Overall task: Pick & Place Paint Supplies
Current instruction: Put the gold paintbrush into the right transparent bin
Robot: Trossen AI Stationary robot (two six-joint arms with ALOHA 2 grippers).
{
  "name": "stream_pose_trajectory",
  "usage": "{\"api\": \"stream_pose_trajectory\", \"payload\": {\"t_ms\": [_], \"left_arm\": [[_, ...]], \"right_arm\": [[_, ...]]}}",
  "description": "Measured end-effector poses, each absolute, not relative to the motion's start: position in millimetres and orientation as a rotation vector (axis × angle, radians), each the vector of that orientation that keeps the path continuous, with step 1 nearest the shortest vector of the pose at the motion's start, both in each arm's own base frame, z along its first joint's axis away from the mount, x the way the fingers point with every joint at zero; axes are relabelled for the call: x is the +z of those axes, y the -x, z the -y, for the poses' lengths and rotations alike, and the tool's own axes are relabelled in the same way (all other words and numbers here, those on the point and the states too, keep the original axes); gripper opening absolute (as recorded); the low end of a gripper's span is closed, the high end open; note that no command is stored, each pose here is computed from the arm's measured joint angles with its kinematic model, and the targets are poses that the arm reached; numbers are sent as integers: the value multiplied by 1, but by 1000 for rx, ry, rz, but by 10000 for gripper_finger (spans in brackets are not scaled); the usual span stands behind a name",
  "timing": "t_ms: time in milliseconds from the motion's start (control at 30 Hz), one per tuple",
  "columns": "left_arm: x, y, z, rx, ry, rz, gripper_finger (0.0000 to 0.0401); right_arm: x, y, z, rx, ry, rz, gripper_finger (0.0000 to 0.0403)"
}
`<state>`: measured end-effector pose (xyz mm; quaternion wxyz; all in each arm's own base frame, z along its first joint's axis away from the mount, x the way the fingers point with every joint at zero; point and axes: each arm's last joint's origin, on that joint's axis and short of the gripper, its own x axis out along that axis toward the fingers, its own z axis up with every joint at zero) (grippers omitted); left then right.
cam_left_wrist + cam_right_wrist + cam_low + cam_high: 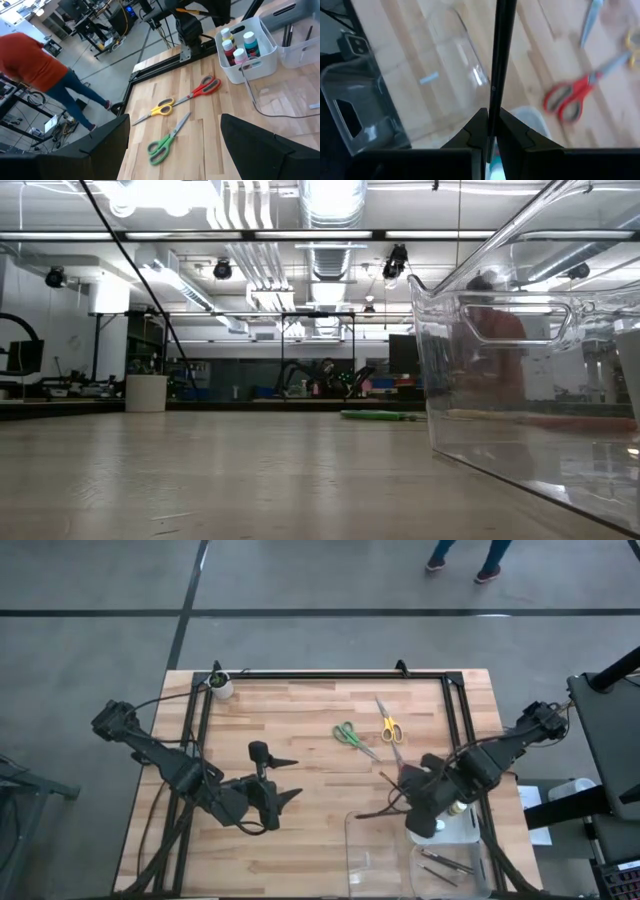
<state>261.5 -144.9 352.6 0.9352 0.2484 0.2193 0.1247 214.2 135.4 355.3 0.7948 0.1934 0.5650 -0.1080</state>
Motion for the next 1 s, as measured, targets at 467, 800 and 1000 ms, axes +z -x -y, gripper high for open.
{"api": "stream_pose_trajectory", "payload": {"t_ms": [467,800,1000], "left_arm": [[353,-261,145,255,-507,-448,314],[353,-261,145,254,-507,-448,314],[353,-261,145,255,-504,-448,314]], "right_arm": [[336,-169,-183,-358,-576,-1307,27],[322,-138,-226,-323,-560,-1348,27],[295,-127,-259,-346,-509,-1480,27]]}}
